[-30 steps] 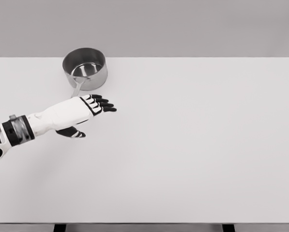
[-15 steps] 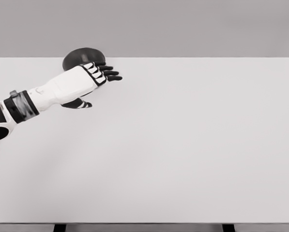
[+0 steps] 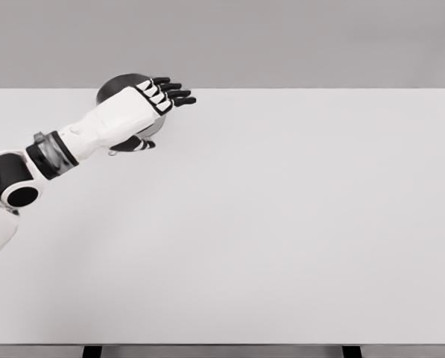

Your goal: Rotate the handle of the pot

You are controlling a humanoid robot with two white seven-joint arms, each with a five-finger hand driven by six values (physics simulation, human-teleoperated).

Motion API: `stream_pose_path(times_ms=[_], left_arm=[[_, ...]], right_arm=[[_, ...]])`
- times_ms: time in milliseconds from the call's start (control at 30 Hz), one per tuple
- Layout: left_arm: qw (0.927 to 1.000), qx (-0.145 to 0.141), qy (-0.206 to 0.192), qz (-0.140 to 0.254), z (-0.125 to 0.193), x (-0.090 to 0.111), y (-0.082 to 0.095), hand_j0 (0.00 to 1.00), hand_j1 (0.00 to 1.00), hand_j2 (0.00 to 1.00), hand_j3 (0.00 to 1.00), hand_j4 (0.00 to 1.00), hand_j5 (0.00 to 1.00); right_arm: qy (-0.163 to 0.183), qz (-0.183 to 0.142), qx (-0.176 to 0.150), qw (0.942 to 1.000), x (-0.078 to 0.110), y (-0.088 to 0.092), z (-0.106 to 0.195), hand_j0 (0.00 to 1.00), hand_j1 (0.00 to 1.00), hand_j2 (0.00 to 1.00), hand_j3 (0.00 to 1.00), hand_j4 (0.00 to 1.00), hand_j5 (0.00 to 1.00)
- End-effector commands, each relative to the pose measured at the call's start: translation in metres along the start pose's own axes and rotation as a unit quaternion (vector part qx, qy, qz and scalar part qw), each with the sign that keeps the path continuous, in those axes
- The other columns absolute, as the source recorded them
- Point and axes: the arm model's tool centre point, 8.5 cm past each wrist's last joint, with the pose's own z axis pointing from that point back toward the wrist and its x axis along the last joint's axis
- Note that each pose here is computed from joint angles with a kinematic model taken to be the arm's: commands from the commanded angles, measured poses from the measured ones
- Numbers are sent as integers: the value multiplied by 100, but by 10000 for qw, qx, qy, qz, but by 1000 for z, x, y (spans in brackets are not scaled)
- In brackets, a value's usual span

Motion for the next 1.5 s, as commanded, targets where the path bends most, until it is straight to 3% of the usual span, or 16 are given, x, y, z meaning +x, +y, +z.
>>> stream_pose_path(times_ms=[0, 67, 167, 233, 333, 500, 667, 800, 1467], left_arm=[[9999, -94, 26, -124, -15, 6, -15, 100, 100, 100, 100, 100, 100], [9998, -92, 29, -162, -18, 7, -15, 100, 100, 100, 100, 100, 100], [9994, -261, 243, -16, -17, -8, -28, 100, 100, 100, 100, 100, 100], [9986, -402, 282, -219, -19, -11, -30, 100, 100, 100, 100, 100, 100], [9974, -534, 473, -94, -24, -23, -42, 100, 100, 100, 100, 100, 100], [9967, -605, 521, -127, -28, -26, -45, 100, 100, 100, 100, 100, 100], [9957, -680, 600, -166, -22, -33, -46, 100, 100, 100, 100, 100, 100], [9928, -728, 895, -308, -10, -50, -42, 100, 100, 100, 100, 100, 100], [9874, -935, 1170, -507, 21, -70, -36, 100, 100, 100, 100, 100, 100]], right_arm=[[-2, -2, 0, 10000, 0, 0, 0, 100, 100, 100, 100, 100, 100], [6, -3, -1, 10000, -1, 0, 0, 100, 100, 100, 100, 100, 100], [-2, -2, 0, 10000, 0, 0, 0, 100, 100, 100, 100, 100, 100], [-2, -2, 0, 10000, 0, 0, 0, 100, 100, 100, 100, 100, 100], [-1, -2, 0, 10000, 0, 0, 0, 100, 100, 100, 100, 100, 100], [6, -3, -1, 10000, -1, 0, 0, 100, 100, 100, 100, 100, 100], [-2, -2, 0, 10000, 0, 0, 0, 100, 100, 100, 100, 100, 100], [-1, -2, 0, 10000, 0, 0, 0, 100, 100, 100, 100, 100, 100], [-2, -2, 0, 10000, 0, 0, 0, 100, 100, 100, 100, 100, 100]])
